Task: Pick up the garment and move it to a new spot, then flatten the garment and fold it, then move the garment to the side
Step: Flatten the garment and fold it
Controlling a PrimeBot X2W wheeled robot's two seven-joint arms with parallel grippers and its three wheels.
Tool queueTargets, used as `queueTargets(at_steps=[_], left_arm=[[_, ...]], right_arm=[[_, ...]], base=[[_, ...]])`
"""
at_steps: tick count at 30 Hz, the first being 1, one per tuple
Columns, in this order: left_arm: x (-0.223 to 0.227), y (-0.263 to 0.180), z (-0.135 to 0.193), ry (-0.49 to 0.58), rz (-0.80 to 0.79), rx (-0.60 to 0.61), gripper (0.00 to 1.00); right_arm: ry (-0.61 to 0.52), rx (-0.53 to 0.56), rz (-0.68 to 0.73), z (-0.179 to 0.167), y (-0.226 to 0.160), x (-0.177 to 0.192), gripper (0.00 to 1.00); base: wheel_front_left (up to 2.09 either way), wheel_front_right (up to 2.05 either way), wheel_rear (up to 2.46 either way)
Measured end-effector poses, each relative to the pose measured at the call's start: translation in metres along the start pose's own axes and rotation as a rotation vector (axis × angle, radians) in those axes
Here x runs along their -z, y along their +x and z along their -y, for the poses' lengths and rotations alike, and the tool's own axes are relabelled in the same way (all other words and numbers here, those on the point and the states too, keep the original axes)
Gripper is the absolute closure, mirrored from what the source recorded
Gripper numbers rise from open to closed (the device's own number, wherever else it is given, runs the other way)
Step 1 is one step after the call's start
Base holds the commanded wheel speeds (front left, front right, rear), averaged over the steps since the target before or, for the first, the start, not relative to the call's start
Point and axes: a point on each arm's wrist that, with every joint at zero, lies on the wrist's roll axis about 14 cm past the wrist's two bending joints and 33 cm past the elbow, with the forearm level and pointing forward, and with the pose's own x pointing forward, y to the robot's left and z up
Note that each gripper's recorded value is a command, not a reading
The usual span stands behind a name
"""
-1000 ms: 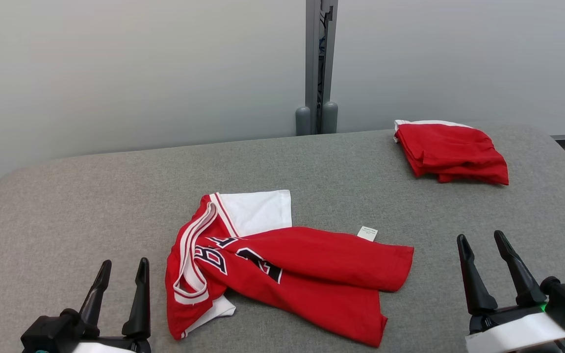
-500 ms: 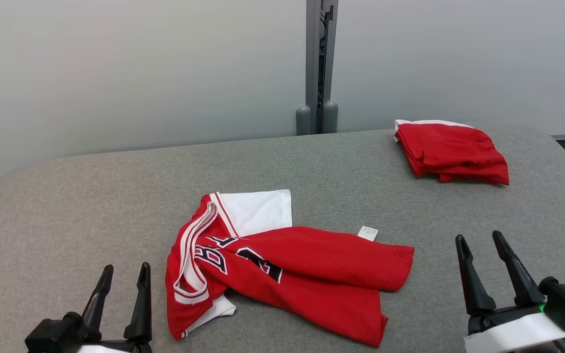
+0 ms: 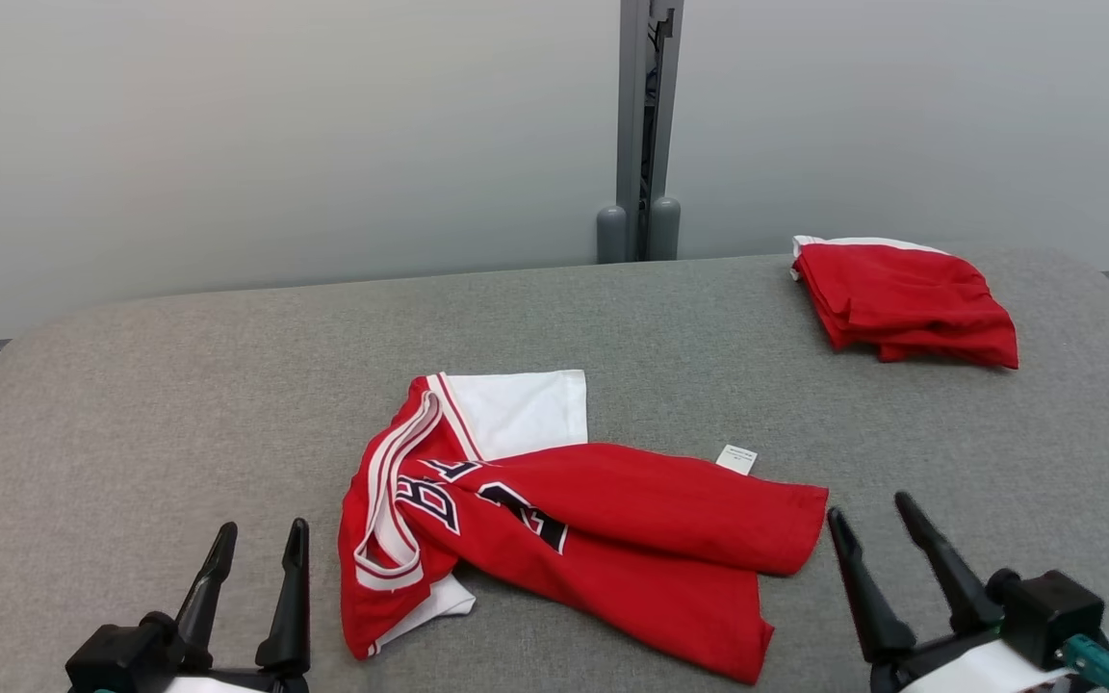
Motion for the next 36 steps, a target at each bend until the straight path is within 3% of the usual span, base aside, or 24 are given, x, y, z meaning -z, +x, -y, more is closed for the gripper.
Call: queueTargets(at_steps=[7, 14, 22, 35, 36], left_arm=[[-0.002, -0.007, -0.009, -0.01, 0.012, -0.036, 0.0], [-0.009, -0.02, -0.03, -0.02, 0.038, -0.112, 0.0], [-0.012, -0.032, -0.045, -0.032, 0.055, -0.176, 0.0], [-0.012, -0.042, -0.054, -0.039, 0.063, -0.216, 0.0], [-0.012, -0.042, -0.054, -0.04, 0.063, -0.217, 0.0]], right_arm=[[-0.022, -0.16, -0.178, -0.035, -0.01, 0.05, 0.0], [-0.136, -0.358, -0.393, -0.074, -0.025, 0.105, 0.0], [-0.234, -0.405, -0.529, -0.078, -0.024, 0.135, 0.0], [-0.333, -0.372, -0.699, -0.066, -0.028, 0.166, 0.0], [-0.337, -0.374, -0.702, -0.066, -0.028, 0.166, 0.35]], base=[[0.0, 0.0, 0.0], [0.0, 0.0, 0.0], [0.0, 0.0, 0.0], [0.0, 0.0, 0.0], [0.0, 0.0, 0.0]])
